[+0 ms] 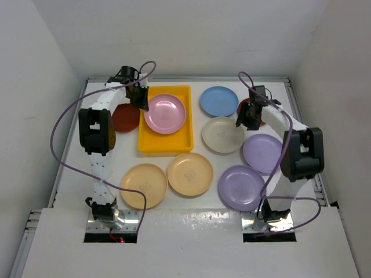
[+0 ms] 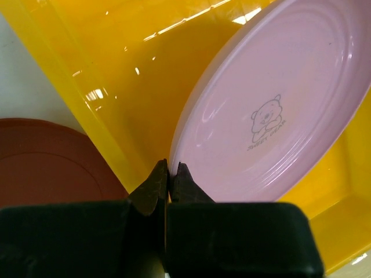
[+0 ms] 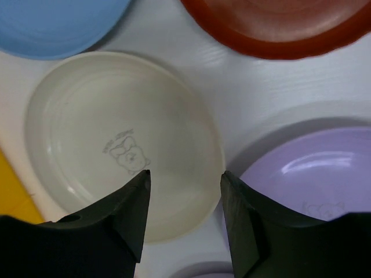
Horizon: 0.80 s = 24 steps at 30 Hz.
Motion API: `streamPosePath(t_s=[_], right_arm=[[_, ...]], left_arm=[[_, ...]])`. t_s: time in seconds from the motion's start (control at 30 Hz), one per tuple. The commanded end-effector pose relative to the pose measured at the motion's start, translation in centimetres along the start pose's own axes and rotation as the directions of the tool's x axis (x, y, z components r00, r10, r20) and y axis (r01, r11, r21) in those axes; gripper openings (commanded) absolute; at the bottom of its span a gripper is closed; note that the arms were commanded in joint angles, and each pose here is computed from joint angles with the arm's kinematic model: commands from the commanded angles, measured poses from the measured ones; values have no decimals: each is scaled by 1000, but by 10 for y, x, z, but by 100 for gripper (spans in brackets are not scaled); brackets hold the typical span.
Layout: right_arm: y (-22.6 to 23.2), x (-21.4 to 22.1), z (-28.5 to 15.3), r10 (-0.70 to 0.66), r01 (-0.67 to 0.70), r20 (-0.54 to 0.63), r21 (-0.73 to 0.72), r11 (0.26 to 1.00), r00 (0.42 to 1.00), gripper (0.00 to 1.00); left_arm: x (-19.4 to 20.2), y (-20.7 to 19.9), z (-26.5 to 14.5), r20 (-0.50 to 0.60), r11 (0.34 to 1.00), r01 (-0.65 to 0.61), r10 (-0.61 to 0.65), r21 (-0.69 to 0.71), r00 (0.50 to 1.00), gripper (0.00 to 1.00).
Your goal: Place the plates into the plastic bin on the countertop
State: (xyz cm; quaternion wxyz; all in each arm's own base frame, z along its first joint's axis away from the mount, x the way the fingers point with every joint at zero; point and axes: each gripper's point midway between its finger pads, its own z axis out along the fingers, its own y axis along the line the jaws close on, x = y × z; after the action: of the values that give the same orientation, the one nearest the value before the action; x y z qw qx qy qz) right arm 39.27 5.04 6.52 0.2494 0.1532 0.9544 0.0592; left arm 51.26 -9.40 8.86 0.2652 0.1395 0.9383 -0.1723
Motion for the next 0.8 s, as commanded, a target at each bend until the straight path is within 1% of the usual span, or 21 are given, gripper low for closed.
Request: streamPosePath(t_s=[0.0, 0.03, 0.07, 0.1, 0.13, 0.2, 0.3, 0.33, 0.4, 0.43, 0.47, 0.5, 0.57, 0.63, 0.7, 0.73, 0.77], right_arm=[[-12, -26, 18, -114, 115, -7, 76, 991, 993, 53], [-17, -18, 27, -125, 130, -57, 95, 987, 991, 53], [-7, -34, 25, -144, 146, -32, 73, 987, 989, 55], [-6, -35, 28, -177, 179, -36, 65, 982, 984, 56], [-6, -32, 38, -184, 187, -51, 60, 980, 982, 56], [3, -33, 45, -218, 219, -35, 21, 976, 975, 56], [0, -26, 57, -230, 232, -68, 20, 973, 971, 56], [-1, -21, 59, -232, 235, -90, 26, 972, 969, 56], [-5, -14, 61, -244, 250, -115, 33, 968, 963, 56], [-4, -13, 61, -247, 252, -115, 25, 967, 962, 56], [-3, -13, 60, -264, 267, -109, 16, 964, 958, 56], [-5, -4, 62, -278, 280, -118, 2, 960, 953, 55], [-3, -2, 64, -308, 307, -106, -19, 951, 946, 51], [-3, 3, 65, -328, 327, -110, -27, 945, 938, 39], [-3, 1, 66, -331, 330, -106, -21, 944, 938, 25], [-3, -2, 64, -334, 333, -98, -23, 943, 937, 13], [-1, -4, 62, -338, 337, -88, -28, 941, 937, 10]], left_arm=[[1, 9, 2, -1, 999, 14, -14, -38, 1000, 1], [4, 9, 1, -11, 999, 8, -9, -37, 1000, 4], [7, 5, 6, -22, 1000, 4, -5, -31, 1000, 7], [7, 6, 6, -22, 1000, -5, 5, -31, 1000, 10], [7, 3, 8, -26, 999, -13, 12, -35, 1000, 10], [10, 4, 12, -36, 999, -9, 8, -34, 999, 13], [12, 3, 11, -44, 999, -6, 5, -33, 999, 16], [12, 3, 11, -44, 999, -6, 5, -33, 999, 20], [12, 3, 11, -44, 999, -6, 5, -33, 999, 23], [9, 2, 7, -34, 999, -10, 9, -34, 999, 30], [11, 2, 7, -43, 999, -7, 6, -33, 999, 34], [5, 1, 2, -26, 999, -13, 12, -35, 1000, 38], [-2, 1, -4, -8, 998, -29, 29, -48, 1000, 40], [-8, 2, -10, 3, 997, -43, 43, -59, 999, 43], [-19, 0, -25, 26, 995, -63, 65, -73, 998, 44], [-23, -1, -27, 38, 995, -66, 69, -75, 997, 44], [-29, -4, -37, 51, 994, -83, 87, -78, 995, 44]])
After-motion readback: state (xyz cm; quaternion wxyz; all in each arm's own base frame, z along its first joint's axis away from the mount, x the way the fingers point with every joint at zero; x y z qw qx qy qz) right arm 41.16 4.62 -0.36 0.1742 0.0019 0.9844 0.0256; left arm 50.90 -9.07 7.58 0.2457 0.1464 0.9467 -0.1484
